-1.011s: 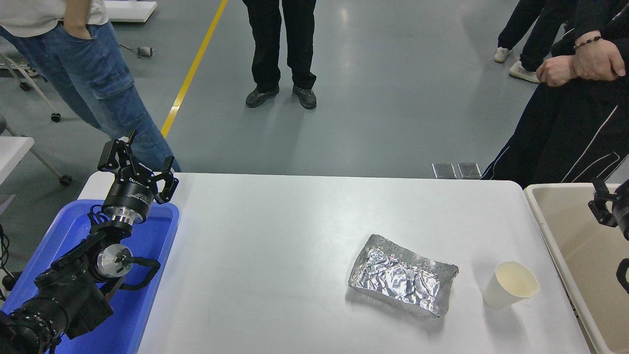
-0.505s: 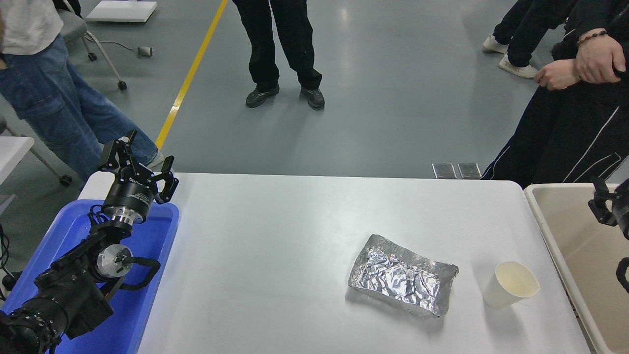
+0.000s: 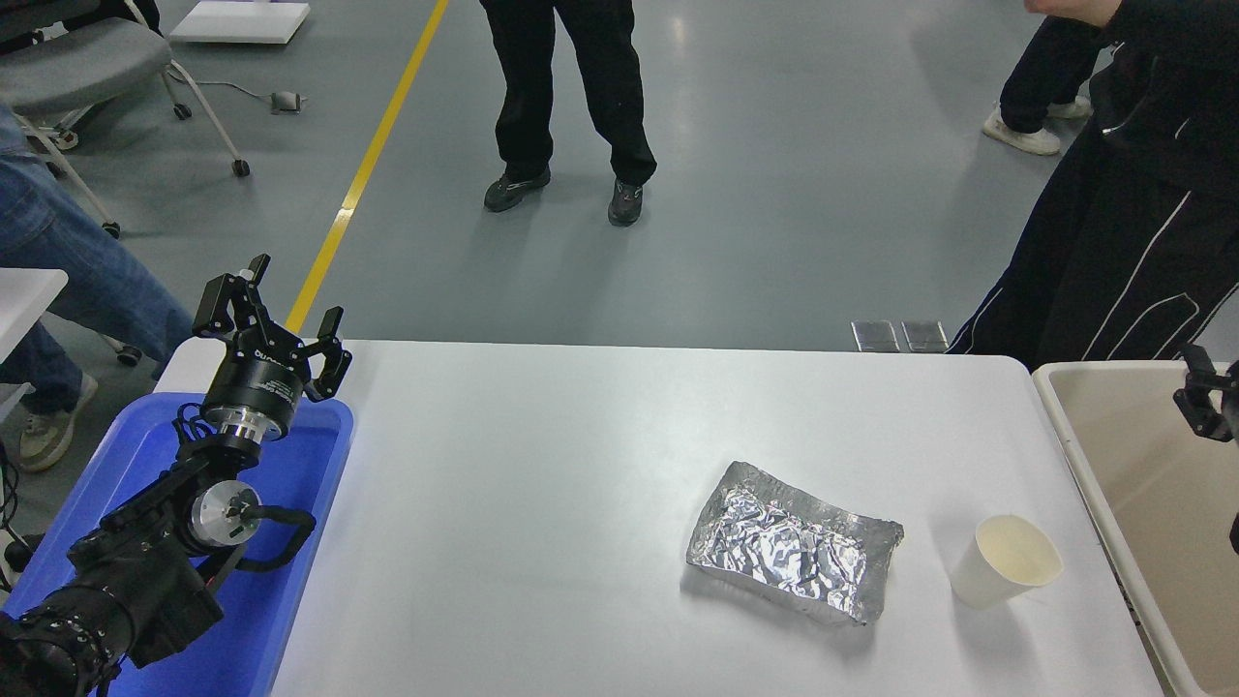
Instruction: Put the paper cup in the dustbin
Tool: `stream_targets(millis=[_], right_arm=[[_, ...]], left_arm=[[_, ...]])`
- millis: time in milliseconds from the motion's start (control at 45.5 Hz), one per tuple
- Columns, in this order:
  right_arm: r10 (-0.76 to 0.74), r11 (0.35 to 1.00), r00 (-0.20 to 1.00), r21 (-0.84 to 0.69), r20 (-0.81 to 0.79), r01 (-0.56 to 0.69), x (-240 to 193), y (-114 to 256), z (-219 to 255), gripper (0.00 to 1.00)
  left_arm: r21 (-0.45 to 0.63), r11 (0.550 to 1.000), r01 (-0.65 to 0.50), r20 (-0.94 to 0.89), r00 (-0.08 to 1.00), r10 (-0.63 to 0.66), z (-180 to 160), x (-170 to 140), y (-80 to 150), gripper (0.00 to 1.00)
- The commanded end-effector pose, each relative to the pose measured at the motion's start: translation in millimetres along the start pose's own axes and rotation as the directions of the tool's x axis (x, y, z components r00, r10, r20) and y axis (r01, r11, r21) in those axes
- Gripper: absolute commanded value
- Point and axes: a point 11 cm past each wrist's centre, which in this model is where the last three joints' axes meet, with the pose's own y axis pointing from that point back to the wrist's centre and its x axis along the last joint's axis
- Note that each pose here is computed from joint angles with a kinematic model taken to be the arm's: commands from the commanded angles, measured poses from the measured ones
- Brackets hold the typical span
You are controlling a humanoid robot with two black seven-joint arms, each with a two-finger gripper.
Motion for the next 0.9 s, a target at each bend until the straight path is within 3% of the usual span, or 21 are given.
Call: stream_targets(millis=[0, 725, 879], right_arm=[[0.002, 1.000, 1.000, -0.005, -0.003, -0.002, 0.2, 0.6, 2.1, 1.00], [-0.043, 0.999, 0.997, 0.008, 0.069, 0.042, -33.3, -9.7, 4.1, 1.00], [-0.050, 0.999, 0.997, -0.008, -0.058, 0.050, -8.5, -6.9, -10.2, 1.00]], left_arm=[[0.000, 1.000, 0.000, 0.000, 1.000, 0.000, 0.0, 0.0, 0.0, 1.00], [0.000, 1.000, 0.000, 0.000, 1.000, 0.000, 0.0, 0.0, 0.0, 1.00], [0.000, 1.000, 0.000, 0.000, 1.000, 0.000, 0.0, 0.0, 0.0, 1.00]])
